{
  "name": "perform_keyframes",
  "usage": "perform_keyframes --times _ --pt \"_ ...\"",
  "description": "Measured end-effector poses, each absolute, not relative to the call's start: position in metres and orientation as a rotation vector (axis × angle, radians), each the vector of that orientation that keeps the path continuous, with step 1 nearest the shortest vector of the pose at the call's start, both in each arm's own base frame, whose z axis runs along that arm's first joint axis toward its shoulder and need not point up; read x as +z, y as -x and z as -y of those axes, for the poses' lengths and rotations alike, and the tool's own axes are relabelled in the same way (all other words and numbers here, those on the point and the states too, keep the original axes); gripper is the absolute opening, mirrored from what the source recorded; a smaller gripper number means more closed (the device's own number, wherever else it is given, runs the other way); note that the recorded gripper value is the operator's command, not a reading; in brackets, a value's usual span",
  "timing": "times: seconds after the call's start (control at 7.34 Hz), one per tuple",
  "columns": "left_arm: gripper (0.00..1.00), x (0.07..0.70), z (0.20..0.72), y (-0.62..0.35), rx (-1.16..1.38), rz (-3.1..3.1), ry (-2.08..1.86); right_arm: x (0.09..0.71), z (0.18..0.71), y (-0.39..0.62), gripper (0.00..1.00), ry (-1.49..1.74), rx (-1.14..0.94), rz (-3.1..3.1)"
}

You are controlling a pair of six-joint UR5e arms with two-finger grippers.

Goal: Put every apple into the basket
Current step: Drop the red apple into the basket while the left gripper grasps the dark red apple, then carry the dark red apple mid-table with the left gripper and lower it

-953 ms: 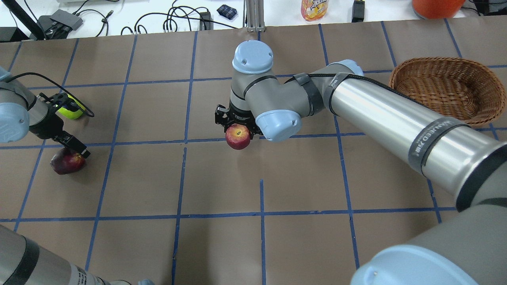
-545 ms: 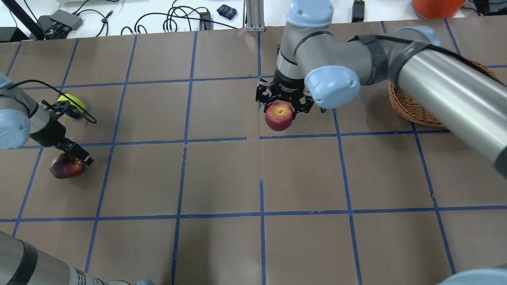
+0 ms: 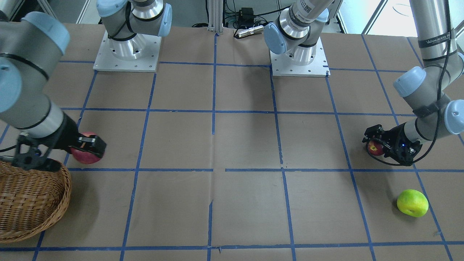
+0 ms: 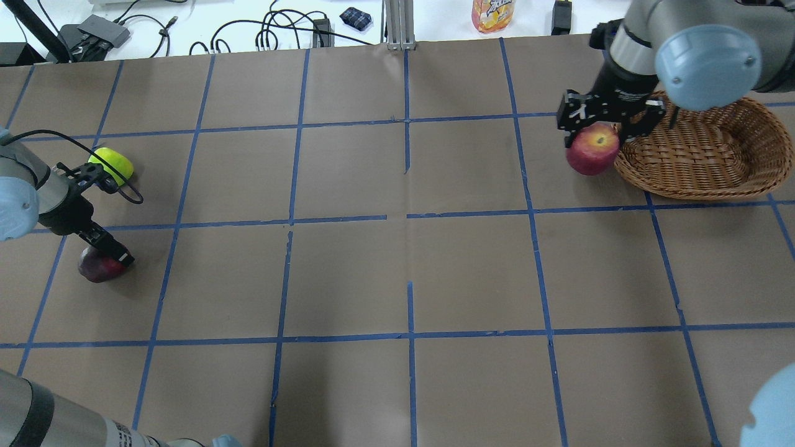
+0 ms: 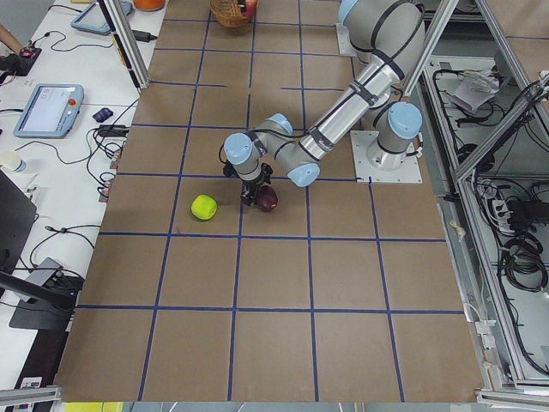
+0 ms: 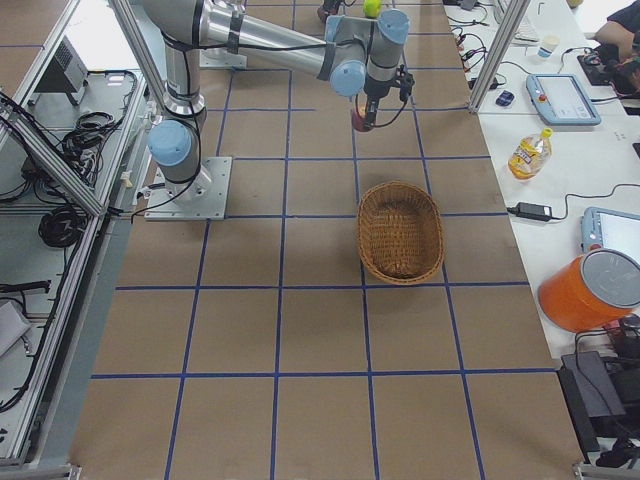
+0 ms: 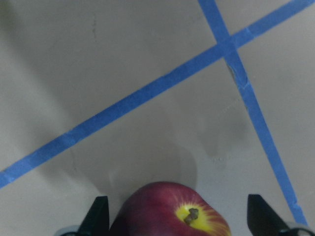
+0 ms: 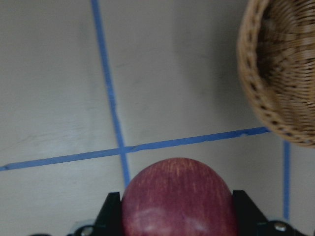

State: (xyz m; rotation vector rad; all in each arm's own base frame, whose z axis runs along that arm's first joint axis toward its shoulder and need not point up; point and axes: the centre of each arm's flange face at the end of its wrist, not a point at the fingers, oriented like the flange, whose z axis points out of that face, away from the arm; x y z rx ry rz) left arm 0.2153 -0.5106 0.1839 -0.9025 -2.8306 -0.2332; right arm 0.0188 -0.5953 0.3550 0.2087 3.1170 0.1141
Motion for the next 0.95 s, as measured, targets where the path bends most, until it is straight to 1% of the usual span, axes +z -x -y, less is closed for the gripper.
perform_keyframes --times 0.27,0.41,0.54,0.95 --pt "1.00 0.174 0.491 -0.232 -0.220 2.771 0.986 0.345 0.605 0.080 0.00 -0.126 0.084 -3.148" --pt "0.21 0.172 0.488 -0.236 -0.213 2.778 0.990 0.335 0.617 0.116 0.00 -0.063 0.064 -3.185" --pt "0.00 0.173 0.490 -0.239 -0.189 2.817 0.983 0.323 0.630 0.147 0.00 -0.015 0.063 -3.214" --pt "0.00 0.202 0.507 -0.224 -0.111 2.956 0.871 0.280 0.650 0.221 0.00 0.021 0.086 -3.225"
